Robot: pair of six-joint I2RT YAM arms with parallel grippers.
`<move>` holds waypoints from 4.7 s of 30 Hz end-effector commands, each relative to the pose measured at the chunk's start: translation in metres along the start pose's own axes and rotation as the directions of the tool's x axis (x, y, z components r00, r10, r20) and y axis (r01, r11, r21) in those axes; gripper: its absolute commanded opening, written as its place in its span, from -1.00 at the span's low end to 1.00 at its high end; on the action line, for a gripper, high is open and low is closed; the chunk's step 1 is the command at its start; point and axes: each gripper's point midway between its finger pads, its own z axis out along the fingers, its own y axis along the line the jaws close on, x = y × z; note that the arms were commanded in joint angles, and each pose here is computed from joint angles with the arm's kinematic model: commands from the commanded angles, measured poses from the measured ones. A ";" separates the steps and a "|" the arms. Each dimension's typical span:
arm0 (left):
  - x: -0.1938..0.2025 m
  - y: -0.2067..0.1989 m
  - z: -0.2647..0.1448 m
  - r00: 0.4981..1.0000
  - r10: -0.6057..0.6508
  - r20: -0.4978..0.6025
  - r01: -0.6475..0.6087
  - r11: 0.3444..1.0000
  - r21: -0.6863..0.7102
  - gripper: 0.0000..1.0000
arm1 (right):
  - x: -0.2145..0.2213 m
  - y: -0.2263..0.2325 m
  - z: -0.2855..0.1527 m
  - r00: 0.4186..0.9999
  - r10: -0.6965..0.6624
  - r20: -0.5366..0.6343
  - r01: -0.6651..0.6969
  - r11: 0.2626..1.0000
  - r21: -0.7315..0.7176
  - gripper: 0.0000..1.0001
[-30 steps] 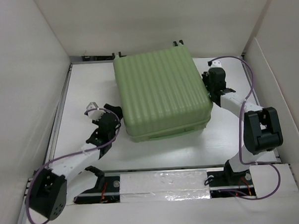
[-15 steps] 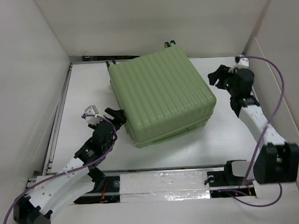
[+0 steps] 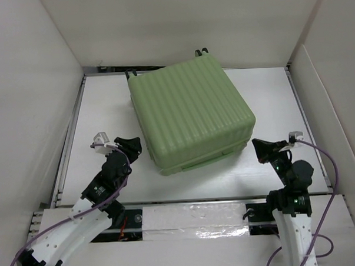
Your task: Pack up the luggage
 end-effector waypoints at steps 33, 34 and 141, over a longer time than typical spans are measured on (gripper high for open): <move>0.087 -0.014 -0.003 0.937 0.047 -0.347 0.014 0.985 0.172 -0.32 | 0.045 -0.012 0.042 0.978 0.066 -0.198 -0.075 0.996 -0.038 -0.49; 0.091 -0.035 -0.006 0.927 0.013 -0.374 0.087 0.965 0.249 -0.35 | 0.051 -0.010 0.045 0.975 0.069 -0.212 -0.077 0.996 -0.033 -0.85; 0.140 -0.085 -0.020 0.873 0.287 -0.394 -0.015 0.824 0.566 -0.35 | -0.002 -0.104 0.067 0.993 0.038 -0.108 0.025 0.849 0.528 -0.79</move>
